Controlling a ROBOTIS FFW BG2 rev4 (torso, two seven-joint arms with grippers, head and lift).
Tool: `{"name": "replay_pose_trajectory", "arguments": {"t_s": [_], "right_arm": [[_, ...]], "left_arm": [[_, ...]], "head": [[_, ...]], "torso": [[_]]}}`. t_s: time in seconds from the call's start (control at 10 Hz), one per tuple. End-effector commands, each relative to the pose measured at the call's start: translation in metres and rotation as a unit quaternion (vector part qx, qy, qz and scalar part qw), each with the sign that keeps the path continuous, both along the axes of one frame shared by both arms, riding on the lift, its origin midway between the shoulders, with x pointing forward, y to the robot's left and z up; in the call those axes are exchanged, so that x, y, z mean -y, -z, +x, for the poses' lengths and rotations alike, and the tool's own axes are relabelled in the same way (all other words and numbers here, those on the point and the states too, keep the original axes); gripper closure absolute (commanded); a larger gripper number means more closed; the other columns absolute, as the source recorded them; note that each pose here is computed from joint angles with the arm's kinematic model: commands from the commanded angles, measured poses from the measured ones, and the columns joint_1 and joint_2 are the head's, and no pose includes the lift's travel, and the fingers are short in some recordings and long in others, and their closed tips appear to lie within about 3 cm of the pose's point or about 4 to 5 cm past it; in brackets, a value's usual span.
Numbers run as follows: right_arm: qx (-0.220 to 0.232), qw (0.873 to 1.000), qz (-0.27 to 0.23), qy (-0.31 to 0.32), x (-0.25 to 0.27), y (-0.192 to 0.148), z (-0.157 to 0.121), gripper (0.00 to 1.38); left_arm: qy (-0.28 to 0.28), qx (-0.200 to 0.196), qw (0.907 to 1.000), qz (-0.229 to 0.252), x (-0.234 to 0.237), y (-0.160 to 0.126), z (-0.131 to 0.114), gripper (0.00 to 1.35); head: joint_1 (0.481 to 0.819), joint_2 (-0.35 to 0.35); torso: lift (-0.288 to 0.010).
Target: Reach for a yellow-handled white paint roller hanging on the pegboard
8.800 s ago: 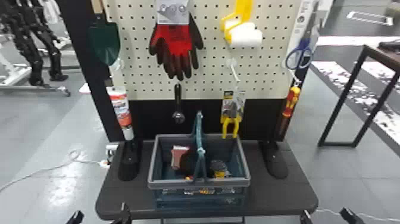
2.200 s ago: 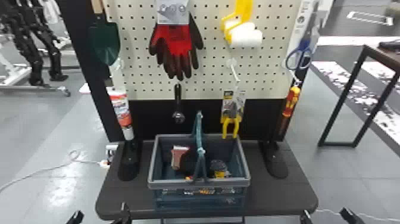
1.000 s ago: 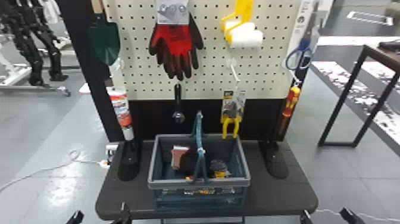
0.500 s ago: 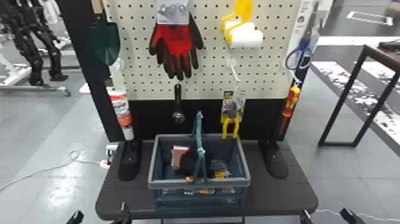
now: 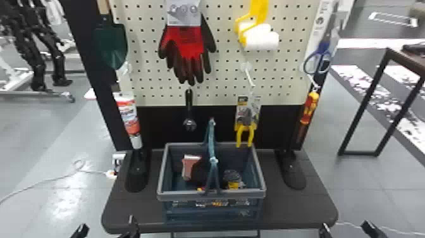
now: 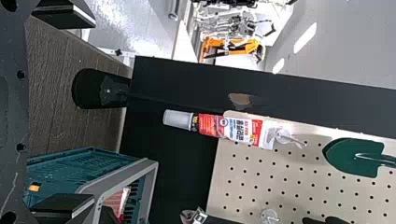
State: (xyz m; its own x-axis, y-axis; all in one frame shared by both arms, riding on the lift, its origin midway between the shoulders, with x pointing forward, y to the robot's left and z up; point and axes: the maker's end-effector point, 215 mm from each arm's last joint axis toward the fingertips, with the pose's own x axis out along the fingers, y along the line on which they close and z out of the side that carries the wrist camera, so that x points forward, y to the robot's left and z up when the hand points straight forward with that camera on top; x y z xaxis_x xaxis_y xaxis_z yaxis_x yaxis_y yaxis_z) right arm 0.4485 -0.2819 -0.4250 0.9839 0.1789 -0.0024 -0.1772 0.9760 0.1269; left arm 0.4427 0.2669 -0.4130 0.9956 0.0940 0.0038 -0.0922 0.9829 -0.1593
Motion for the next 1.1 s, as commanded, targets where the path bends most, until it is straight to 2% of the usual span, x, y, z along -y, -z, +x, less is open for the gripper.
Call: {"name": "replay_pose_trajectory", "arguments": {"t_s": [0.0,1.0], "right_arm": [[0.0,1.0,0.003,0.001,-0.0014,0.0003,-0.0001,0.0],[0.0,1.0,0.003,0.001,-0.0014,0.0003,-0.0001,0.0]], "left_arm": [[0.0,0.0,1.0,0.0,0.0,0.0,0.0,0.0],[0.0,0.0,1.0,0.0,0.0,0.0,0.0,0.0]], "head": [[0.549,0.0],[0.549,0.0]], "torso": [[-0.1],[-0.1]]}}
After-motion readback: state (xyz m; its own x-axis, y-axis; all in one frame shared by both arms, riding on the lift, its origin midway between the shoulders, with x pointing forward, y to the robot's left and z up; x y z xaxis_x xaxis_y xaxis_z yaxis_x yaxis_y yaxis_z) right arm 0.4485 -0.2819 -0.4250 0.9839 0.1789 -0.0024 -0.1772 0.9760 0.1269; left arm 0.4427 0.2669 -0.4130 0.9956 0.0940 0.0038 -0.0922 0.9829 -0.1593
